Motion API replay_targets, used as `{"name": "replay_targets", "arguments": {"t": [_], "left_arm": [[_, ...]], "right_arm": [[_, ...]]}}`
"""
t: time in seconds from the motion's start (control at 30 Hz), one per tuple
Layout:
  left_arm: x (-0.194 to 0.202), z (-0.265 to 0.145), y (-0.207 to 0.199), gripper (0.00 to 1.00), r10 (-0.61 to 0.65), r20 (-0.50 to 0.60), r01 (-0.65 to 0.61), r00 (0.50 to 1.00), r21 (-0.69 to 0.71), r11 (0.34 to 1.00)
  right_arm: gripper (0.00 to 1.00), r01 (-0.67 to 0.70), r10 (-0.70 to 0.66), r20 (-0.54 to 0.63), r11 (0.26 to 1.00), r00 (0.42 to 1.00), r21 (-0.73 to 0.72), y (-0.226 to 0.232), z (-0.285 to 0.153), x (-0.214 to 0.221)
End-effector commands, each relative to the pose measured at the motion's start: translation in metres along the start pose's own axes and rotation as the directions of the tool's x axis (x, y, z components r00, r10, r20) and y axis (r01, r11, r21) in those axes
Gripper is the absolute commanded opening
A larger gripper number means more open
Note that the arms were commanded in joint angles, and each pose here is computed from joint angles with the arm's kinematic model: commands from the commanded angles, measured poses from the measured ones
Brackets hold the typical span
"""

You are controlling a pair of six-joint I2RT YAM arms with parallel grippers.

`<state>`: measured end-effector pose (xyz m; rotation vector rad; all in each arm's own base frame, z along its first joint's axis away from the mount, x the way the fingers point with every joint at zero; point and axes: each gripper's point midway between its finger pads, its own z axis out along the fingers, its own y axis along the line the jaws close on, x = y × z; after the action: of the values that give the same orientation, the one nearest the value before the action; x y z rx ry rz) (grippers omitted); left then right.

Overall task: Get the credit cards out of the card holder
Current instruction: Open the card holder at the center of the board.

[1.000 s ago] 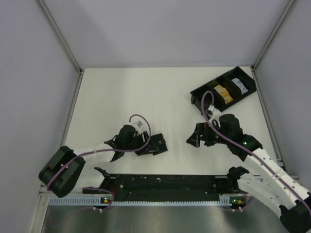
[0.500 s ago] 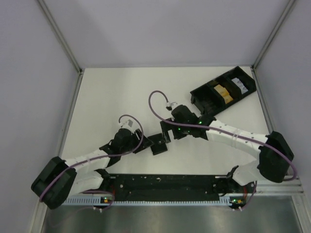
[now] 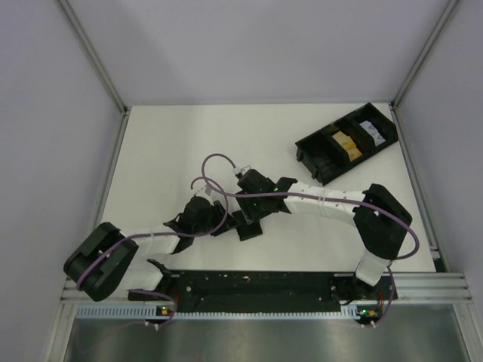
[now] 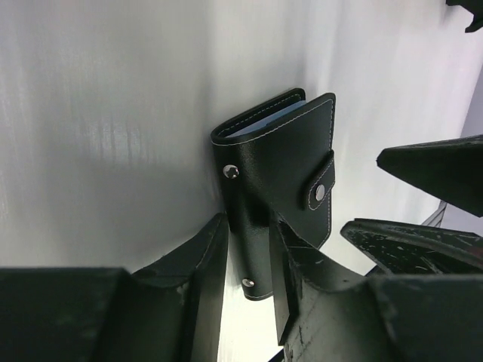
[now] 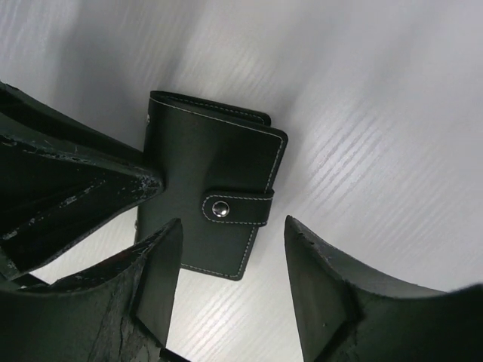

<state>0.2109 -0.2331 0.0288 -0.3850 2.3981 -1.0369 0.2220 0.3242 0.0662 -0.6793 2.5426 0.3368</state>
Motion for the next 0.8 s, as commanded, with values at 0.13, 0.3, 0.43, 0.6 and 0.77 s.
{"name": "replay_targets", "arguments": {"t": [0.13, 0.3, 0.43, 0.6, 0.77], "left_arm": [[0.007, 0.003, 0.002, 0.27, -0.011, -0.016, 0.012, 1.000, 0.025, 1.000], [0.007, 0.002, 0.002, 0.27, -0.012, -0.015, 0.012, 1.000, 0.026, 1.000], [0.008, 0.002, 0.003, 0.27, -0.012, -0.015, 0.012, 1.000, 0.026, 1.000], [0.009, 0.003, 0.005, 0.26, -0.011, -0.017, 0.012, 1.000, 0.020, 1.000], [0.012, 0.003, 0.015, 0.22, -0.015, -0.015, 0.015, 1.000, -0.009, 1.000]], "right_arm": [[0.49, 0.001, 0.000, 0.030, 1.000, 1.000, -0.016, 0.021, 0.006, -0.017], [0.44, 0.000, 0.000, -0.005, 1.000, 1.000, 0.008, 0.018, 0.016, -0.005], [0.40, 0.006, -0.006, -0.022, 1.000, 1.000, 0.022, 0.016, 0.023, 0.001], [0.39, 0.021, -0.019, -0.043, 0.999, 0.999, 0.044, 0.016, 0.030, 0.010], [0.40, 0.049, -0.039, -0.091, 0.993, 0.995, 0.107, 0.010, 0.036, 0.028]]}}
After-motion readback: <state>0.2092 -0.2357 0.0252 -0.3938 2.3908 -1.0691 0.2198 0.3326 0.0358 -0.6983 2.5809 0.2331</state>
